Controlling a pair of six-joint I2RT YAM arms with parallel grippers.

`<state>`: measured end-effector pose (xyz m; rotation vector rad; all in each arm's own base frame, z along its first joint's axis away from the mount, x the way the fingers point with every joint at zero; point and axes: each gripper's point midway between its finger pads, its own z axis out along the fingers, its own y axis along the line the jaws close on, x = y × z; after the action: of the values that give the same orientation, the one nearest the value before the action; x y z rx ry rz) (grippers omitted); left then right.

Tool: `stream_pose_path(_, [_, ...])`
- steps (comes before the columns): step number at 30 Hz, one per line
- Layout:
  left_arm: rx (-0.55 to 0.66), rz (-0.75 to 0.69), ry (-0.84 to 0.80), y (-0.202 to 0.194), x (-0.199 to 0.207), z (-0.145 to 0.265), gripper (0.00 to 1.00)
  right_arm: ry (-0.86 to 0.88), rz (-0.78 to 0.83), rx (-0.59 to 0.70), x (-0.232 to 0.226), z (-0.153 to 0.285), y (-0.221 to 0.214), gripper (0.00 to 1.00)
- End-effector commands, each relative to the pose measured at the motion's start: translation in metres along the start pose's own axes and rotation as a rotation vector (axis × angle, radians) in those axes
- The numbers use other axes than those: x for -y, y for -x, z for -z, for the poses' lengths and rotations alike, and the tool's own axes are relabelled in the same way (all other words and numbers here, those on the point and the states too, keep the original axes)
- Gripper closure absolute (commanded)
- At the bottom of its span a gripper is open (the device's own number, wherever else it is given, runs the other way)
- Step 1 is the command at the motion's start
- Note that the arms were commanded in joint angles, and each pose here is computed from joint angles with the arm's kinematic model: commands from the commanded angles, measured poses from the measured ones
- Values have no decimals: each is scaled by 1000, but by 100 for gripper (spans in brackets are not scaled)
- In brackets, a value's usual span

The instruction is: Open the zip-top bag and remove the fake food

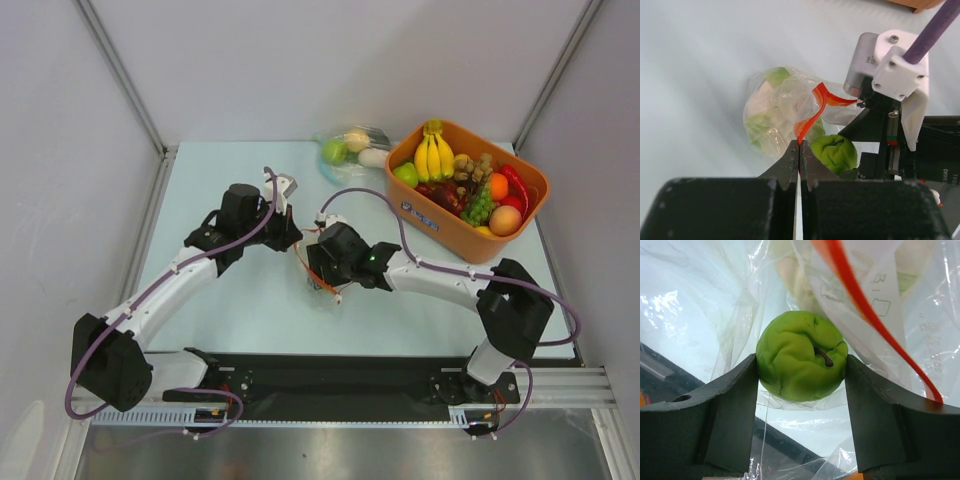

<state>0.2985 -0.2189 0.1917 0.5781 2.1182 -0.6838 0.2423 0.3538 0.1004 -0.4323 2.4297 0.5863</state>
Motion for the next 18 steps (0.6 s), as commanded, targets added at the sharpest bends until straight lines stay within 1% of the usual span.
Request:
stream_pose_path(1, [42, -12, -12, 12, 1, 3, 100, -40, 15, 67, 6, 19, 18, 58])
stream_pose_path(4, [32, -9, -17, 10, 2, 2, 100, -56, 10, 120, 9, 33, 32, 58])
stream_pose_path(8, [36, -11, -33, 10, 4, 2, 100, -119, -7, 199, 22, 48, 47, 57])
stream_pose_path(11, [38, -17, -44, 11, 7, 2, 100, -102, -57, 276, 24, 60, 64, 58])
stream_pose_path(18, [23, -15, -43, 7, 7, -1, 100, -21, -86, 353, 13, 83, 88, 58])
